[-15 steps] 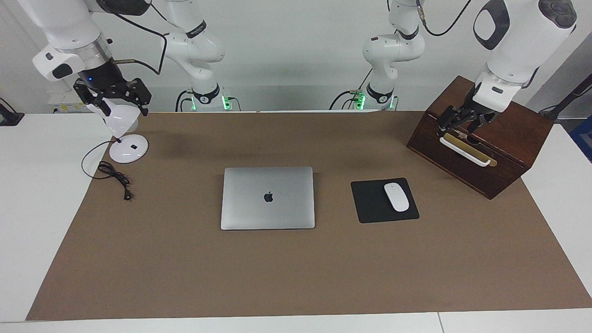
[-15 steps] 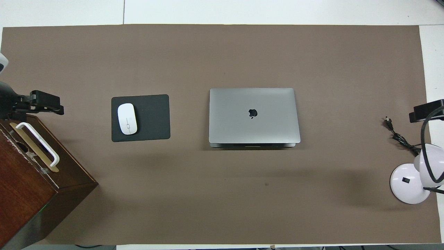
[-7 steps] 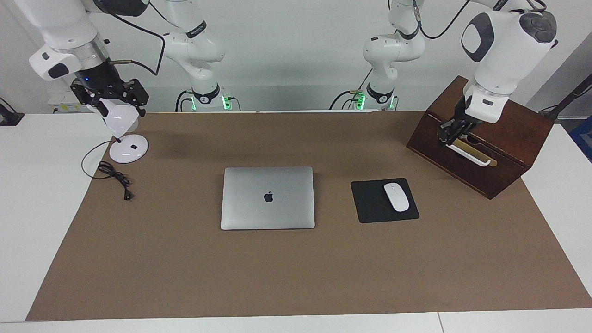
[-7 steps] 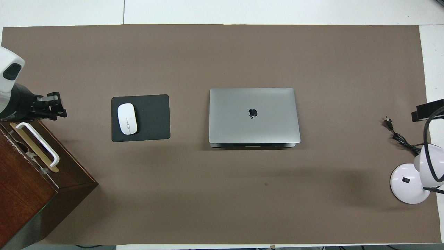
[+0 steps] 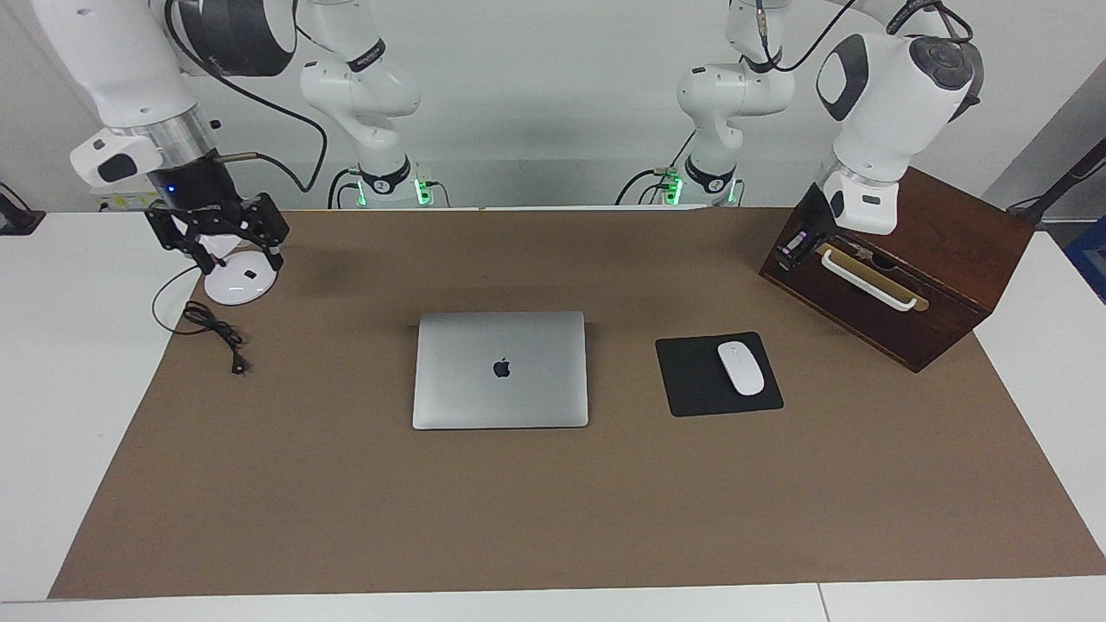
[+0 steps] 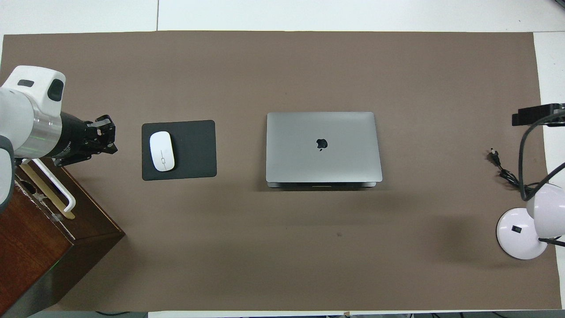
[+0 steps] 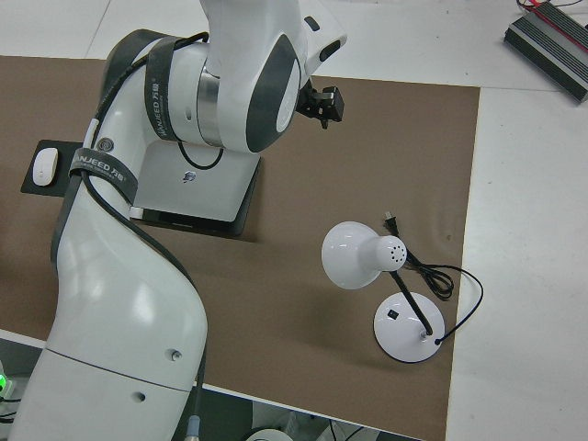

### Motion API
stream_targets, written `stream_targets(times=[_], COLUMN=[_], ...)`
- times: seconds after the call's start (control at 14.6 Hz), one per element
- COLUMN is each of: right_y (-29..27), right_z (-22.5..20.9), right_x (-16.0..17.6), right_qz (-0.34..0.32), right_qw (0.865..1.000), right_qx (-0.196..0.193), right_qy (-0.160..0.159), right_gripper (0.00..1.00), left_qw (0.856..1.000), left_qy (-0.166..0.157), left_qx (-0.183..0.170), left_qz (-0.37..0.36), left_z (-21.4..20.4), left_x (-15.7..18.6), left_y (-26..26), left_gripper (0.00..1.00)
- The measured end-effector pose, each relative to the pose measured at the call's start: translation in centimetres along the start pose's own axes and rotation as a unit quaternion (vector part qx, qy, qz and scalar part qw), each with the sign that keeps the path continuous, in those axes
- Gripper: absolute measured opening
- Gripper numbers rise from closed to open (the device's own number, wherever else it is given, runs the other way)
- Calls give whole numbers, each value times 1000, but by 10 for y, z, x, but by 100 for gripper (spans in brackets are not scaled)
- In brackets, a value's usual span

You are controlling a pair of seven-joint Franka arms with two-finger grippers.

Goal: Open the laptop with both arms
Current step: 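Reach the left gripper and the right gripper toward the silver laptop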

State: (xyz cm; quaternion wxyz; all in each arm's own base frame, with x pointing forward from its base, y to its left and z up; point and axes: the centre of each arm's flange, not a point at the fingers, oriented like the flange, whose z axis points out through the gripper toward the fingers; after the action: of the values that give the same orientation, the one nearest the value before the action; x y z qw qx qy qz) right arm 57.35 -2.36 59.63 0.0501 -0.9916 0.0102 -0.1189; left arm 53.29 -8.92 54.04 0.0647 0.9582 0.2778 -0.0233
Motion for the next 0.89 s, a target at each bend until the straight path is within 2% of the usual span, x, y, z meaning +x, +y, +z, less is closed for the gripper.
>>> stream_targets(times=[0.21,0.41,0.69,0.89], right_y=[-28,-61,-108,-138], right_z=[37,62,93,114], right_x=[13,20,22,19], right_qz=[23,67,139,218], right_qw=[998,995,984,963], right_qx=[40,60,92,148], right_qy=[32,43,55,65], right_gripper=[100,100,100,100], left_qw=[996,980,938,897], left_qy=[-30,-43,-91,-88], left_qx=[-39,-84,-132,-157], left_qz=[-68,-175,-307,-403], left_z=[11,30,57,83], left_x=[-12,-33,-46,-46], left_y=[4,22,27,23], left_gripper=[1,1,1,1])
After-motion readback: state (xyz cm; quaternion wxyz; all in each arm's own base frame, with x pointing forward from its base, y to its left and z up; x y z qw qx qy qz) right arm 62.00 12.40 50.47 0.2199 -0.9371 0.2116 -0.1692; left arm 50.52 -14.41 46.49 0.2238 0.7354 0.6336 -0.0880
